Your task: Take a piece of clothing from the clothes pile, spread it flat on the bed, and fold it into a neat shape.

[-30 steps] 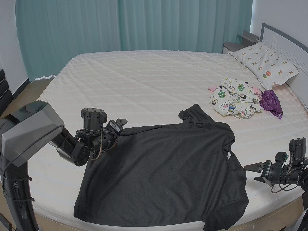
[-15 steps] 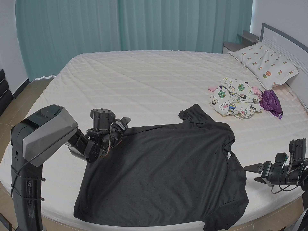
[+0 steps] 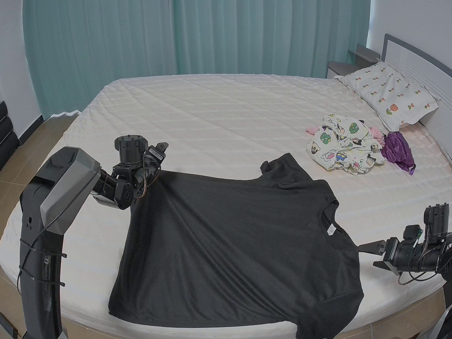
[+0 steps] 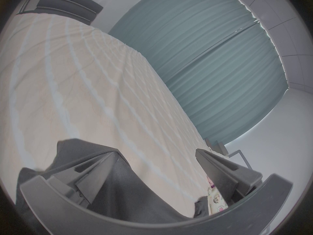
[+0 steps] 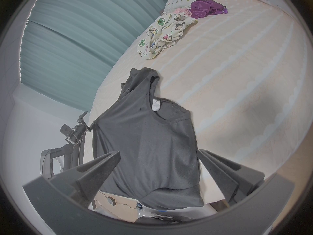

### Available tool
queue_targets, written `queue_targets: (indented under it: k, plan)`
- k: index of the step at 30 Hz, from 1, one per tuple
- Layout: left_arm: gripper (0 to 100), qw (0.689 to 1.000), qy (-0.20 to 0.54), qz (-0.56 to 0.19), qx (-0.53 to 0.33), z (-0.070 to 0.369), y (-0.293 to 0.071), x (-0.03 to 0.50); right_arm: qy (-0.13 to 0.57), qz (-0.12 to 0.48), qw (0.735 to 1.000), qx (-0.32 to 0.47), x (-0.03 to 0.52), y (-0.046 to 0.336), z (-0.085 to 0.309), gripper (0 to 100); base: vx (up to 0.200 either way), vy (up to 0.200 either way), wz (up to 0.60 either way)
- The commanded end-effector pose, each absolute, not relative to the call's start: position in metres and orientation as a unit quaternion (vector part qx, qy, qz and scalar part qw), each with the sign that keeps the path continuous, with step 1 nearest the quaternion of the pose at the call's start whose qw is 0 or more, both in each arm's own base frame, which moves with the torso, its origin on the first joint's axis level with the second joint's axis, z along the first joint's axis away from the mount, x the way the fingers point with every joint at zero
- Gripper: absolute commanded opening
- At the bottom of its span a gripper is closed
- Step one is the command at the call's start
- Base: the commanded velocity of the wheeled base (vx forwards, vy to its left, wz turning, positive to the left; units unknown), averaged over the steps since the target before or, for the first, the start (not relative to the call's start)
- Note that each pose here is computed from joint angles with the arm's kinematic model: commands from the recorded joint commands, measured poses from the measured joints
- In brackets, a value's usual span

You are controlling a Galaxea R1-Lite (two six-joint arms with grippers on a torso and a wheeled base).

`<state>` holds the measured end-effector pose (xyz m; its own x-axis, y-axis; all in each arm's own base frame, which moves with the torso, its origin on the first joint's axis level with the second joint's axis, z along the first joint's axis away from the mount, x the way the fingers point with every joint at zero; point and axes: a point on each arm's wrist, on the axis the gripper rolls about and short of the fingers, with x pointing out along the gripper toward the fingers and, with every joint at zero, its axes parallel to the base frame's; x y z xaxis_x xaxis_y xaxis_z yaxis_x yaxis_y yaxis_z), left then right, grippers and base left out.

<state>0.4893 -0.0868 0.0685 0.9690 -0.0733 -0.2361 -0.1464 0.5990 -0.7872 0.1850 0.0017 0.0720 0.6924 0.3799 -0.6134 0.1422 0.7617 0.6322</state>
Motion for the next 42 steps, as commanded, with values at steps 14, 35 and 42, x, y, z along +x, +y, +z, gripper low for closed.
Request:
queue_targets:
  k: [14,35,42]
  plan:
    - [100,0.887,0.162,0.028,-0.431,0.101,-0.062,0.486,0.390,0.069,0.854,0.339,0.184,0.002,0.070,100,0.000,0.000,0.00]
    - [100,0.914,0.218,0.014,-0.342,0.074,-0.014,0.480,0.391,0.068,0.853,0.339,0.183,0.002,0.070,100,0.000,0.000,0.00]
    - [100,0.911,0.249,0.017,-0.328,0.063,-0.018,0.471,0.392,0.068,0.852,0.339,0.183,0.002,0.070,100,0.000,0.000,0.00]
